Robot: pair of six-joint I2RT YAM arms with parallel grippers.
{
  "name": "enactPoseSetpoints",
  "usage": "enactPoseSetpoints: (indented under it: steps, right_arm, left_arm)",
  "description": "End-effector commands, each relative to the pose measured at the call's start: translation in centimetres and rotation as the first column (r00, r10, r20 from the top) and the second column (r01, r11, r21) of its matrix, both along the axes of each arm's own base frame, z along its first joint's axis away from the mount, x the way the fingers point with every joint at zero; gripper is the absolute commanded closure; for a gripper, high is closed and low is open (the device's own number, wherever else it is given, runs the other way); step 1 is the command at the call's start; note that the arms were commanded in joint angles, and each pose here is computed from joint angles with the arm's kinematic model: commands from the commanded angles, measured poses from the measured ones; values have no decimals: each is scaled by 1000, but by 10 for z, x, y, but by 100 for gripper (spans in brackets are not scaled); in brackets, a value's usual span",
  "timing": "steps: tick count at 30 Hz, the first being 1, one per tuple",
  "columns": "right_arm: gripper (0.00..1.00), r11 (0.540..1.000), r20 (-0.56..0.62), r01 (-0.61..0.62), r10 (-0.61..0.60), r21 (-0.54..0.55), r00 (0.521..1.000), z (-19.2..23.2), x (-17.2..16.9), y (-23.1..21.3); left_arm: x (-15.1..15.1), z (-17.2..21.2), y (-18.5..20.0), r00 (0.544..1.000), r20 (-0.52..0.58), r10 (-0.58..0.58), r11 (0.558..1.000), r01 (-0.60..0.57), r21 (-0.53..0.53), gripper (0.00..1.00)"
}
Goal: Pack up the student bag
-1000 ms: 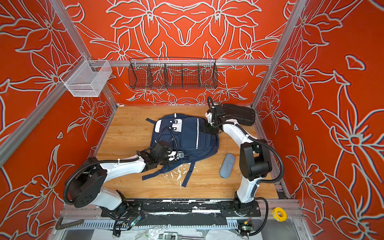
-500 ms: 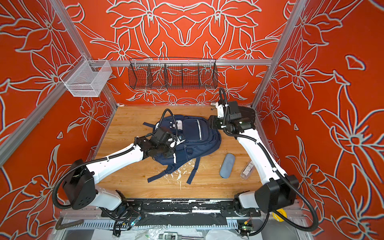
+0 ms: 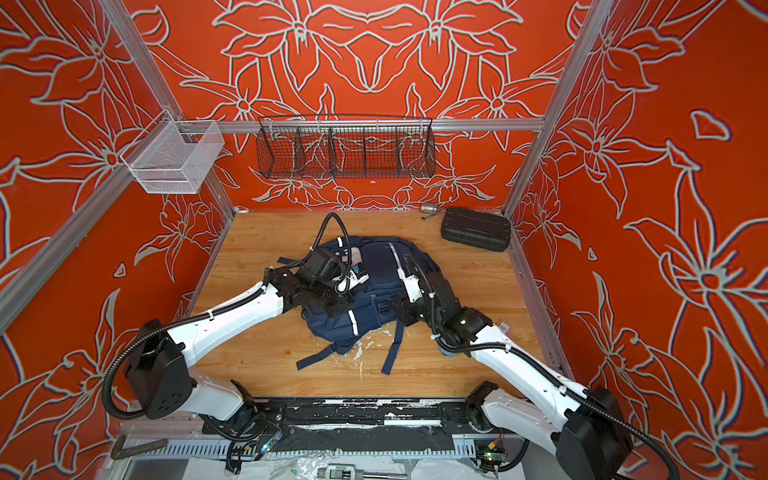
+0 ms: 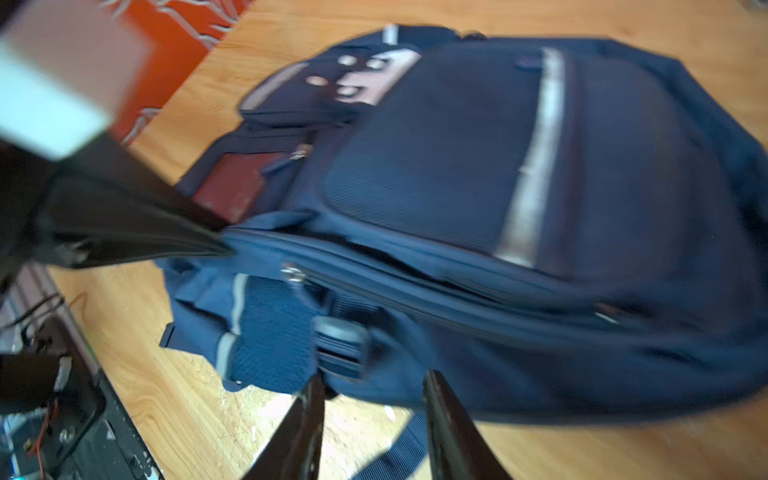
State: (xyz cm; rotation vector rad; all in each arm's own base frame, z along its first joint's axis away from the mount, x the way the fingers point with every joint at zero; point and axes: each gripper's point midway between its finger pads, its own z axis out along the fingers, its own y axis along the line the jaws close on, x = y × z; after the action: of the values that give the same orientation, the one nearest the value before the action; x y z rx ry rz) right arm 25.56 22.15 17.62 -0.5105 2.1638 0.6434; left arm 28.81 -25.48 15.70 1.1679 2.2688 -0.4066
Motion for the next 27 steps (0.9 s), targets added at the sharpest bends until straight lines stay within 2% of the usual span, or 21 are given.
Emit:
enactPoseSetpoints:
  steps: [1,4,12,17,22,27]
  right_arm:
    - [61,999,219,-47,45,6,975,27,9,22]
    - [63,997,286,-80,82,-20,955,25,5,33]
    - [67,993,311,13,24,-118,950,6,6,12]
    - [70,983,299,7,49,-185,953,-9,3,8]
    - [70,986,328,32,24,-162,944,-8,7,9]
    - [72,980,338,70,-3,-185,941,-15,12,4]
  left_arm:
    - [4,35,-19,1000,4,-18,991,19,-130,100]
    - [4,40,-26,999,-38,-8,987,1,-163,100]
    - [8,38,-41,971,-219,98,959,-151,-240,100]
    - [7,40,-47,957,-265,115,940,-192,-283,100]
    - [8,40,-52,947,-290,138,927,-227,-299,100]
    - [6,41,-59,947,-290,140,925,-229,-303,100]
